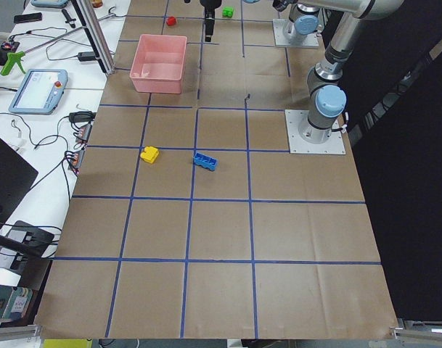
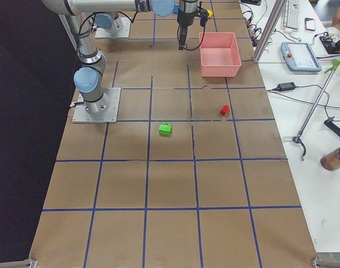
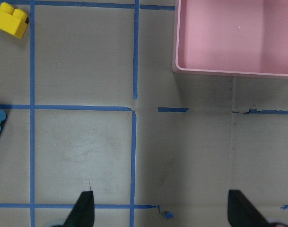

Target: Put all blocks into box

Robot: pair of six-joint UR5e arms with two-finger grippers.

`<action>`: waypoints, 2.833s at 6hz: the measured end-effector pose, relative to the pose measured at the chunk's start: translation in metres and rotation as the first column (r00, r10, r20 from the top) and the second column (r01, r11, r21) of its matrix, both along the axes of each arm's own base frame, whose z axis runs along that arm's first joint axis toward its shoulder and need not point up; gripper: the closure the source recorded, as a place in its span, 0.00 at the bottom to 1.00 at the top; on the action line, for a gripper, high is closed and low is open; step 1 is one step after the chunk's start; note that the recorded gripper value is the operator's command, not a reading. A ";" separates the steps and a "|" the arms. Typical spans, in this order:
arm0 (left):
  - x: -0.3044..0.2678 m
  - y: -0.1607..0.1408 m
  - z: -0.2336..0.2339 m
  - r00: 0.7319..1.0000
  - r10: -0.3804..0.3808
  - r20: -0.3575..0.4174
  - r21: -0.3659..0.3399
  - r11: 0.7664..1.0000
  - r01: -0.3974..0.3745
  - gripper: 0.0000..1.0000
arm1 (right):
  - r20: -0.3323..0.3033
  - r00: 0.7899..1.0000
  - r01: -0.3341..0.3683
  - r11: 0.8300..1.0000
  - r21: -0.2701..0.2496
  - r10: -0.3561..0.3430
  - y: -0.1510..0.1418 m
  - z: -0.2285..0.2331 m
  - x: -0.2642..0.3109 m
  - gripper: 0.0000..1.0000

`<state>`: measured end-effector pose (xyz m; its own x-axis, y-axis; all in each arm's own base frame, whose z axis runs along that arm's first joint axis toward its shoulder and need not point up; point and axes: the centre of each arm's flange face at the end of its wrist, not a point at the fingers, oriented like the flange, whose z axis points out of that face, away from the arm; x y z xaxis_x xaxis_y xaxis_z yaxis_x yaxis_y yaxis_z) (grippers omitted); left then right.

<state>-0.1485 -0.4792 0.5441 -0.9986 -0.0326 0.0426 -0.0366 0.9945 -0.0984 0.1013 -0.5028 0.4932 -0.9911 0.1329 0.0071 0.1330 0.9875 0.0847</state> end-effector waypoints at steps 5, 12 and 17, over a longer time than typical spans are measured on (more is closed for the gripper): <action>0.046 -0.007 0.005 0.999 0.027 0.021 -0.003 1.000 -0.027 0.01 | 0.035 0.998 0.059 0.998 0.016 -0.060 0.000 -0.034 -0.215 0.01; 0.315 -0.047 -0.139 0.903 -0.429 -0.014 0.146 0.893 0.426 0.02 | -0.039 0.991 0.126 0.992 0.028 -0.125 0.068 -0.195 -0.271 0.01; 0.339 -0.054 -0.282 0.863 -0.503 -0.051 0.185 0.844 0.503 0.01 | -0.042 0.998 0.046 0.999 -0.002 -0.046 0.081 -0.287 -0.264 0.01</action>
